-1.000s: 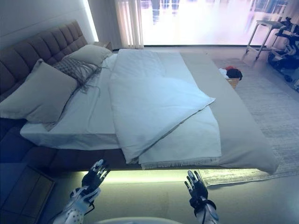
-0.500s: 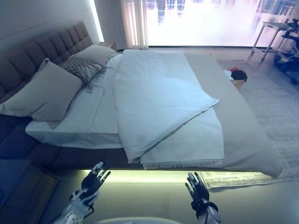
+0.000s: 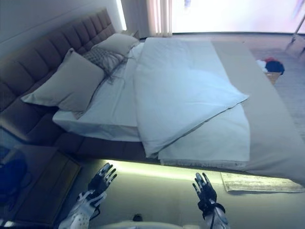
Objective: Make the bed neatly
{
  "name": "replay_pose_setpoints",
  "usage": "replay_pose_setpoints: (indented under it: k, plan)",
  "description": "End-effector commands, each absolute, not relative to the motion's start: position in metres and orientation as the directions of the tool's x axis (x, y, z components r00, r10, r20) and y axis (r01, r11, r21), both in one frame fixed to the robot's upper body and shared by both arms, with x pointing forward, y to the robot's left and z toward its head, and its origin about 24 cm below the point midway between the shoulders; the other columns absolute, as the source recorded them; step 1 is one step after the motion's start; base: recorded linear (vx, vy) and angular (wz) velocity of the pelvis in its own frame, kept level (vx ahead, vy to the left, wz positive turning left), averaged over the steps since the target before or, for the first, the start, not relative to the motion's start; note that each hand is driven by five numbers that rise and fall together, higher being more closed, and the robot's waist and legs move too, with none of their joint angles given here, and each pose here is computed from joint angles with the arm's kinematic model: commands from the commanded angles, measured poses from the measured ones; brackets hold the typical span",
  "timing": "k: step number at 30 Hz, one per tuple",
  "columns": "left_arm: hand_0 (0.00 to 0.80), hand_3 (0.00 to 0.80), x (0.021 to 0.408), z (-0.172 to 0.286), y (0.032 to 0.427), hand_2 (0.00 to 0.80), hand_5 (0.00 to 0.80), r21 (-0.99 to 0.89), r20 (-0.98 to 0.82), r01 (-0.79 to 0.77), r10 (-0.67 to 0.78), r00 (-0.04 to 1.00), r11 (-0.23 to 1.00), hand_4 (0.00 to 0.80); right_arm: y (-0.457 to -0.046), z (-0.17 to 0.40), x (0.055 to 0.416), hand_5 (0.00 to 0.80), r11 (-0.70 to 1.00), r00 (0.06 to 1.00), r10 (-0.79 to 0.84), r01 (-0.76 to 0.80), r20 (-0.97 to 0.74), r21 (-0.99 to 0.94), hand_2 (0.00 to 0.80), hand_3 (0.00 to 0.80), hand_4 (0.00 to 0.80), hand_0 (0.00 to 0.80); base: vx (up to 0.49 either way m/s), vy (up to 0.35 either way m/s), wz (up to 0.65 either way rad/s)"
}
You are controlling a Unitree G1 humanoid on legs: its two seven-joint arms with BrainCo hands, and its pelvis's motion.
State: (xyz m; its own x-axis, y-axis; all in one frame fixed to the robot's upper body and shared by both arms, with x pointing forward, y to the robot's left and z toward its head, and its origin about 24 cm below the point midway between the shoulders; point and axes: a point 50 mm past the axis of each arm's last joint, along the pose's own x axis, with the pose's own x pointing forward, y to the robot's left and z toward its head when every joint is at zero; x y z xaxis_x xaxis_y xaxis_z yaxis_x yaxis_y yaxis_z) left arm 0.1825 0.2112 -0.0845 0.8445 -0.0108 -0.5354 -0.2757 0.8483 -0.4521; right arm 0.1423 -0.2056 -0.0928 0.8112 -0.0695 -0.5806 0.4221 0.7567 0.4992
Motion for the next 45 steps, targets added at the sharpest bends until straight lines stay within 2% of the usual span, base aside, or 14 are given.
replay_pose_setpoints:
  k: [1, 11, 19, 25, 38, 45]
  plan:
    - [0.0, 0.0, 0.194, -0.058, 0.242, 0.0, 0.0, -0.391, -0.427, -0.24, 0.055, 0.903, 0.888, 0.0, -0.195, -0.073, 0.163, 0.0, 0.74, 0.89, -0.072, 0.35, -0.45, 0.574, 0.0, 0.0, 0.0, 0.0, 0.198, -0.04, -0.04]
    - [0.0, 0.0, 0.184, -0.059, 0.244, 0.0, 0.0, -0.404, -0.444, -0.237, 0.037, 0.895, 0.883, 0.0, -0.213, -0.08, 0.157, 0.0, 0.719, 0.863, -0.14, 0.426, -0.485, 0.549, 0.0, 0.0, 0.0, 0.0, 0.376, -0.338, 0.01]
    - [0.0, 0.0, 0.153, -0.069, 0.25, 0.0, 0.0, -0.399, -0.491, -0.237, 0.012, 0.871, 0.886, 0.0, -0.225, -0.088, 0.134, 0.0, 0.724, 0.816, -0.117, 0.46, -0.566, 0.514, 0.0, 0.0, 0.0, 0.0, 0.372, -0.46, 0.5]
    - [0.0, 0.0, 0.162, -0.072, 0.234, 0.0, 0.0, -0.439, -0.485, -0.226, -0.018, 0.874, 0.87, 0.0, -0.229, -0.091, 0.14, 0.0, 0.747, 0.814, -0.129, 0.455, -0.567, 0.484, 0.0, 0.0, 0.0, 0.0, 0.199, -0.336, -0.1]
    - [0.0, 0.0, 0.187, -0.075, 0.226, 0.0, 0.0, -0.413, -0.496, -0.216, -0.019, 0.868, 0.885, 0.0, -0.229, -0.084, 0.148, 0.0, 0.747, 0.837, -0.171, 0.454, -0.52, 0.486, 0.0, 0.0, 0.0, 0.0, 0.236, 0.019, 0.07]
    - [0.0, 0.0, 0.176, -0.079, 0.229, 0.0, 0.0, -0.38, -0.523, -0.215, -0.017, 0.852, 0.9, 0.0, -0.222, -0.097, 0.137, 0.0, 0.757, 0.814, -0.122, 0.447, -0.568, 0.478, 0.0, 0.0, 0.0, 0.0, 0.346, 0.133, -0.64]
